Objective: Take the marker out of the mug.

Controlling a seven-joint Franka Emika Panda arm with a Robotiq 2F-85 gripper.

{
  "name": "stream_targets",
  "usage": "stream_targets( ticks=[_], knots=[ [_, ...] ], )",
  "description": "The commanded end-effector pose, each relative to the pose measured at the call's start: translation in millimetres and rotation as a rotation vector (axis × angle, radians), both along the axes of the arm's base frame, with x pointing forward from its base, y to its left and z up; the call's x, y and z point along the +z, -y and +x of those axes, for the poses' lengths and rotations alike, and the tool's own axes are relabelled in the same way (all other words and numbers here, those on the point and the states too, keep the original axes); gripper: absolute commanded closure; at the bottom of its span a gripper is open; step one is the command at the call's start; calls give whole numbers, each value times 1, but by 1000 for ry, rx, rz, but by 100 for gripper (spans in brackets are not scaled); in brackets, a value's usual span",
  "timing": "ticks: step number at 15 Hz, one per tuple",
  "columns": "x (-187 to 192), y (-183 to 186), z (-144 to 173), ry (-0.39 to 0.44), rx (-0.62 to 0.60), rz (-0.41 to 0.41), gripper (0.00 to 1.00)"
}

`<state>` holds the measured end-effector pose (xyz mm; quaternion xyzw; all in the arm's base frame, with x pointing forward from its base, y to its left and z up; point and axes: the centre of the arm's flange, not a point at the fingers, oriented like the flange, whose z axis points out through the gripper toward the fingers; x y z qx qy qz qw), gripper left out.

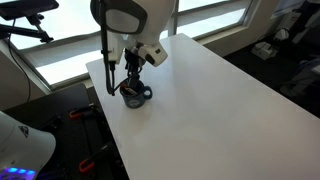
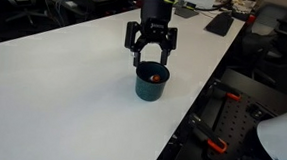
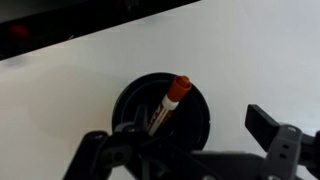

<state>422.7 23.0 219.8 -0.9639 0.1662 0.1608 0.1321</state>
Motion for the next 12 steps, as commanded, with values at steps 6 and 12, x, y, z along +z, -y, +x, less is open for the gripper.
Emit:
stream_targets(
  ticks=[6, 12],
  knots=[
    [-7, 20, -36, -5, 5, -60, 26],
    [-13, 23, -46, -1, 30, -71, 73]
  ],
)
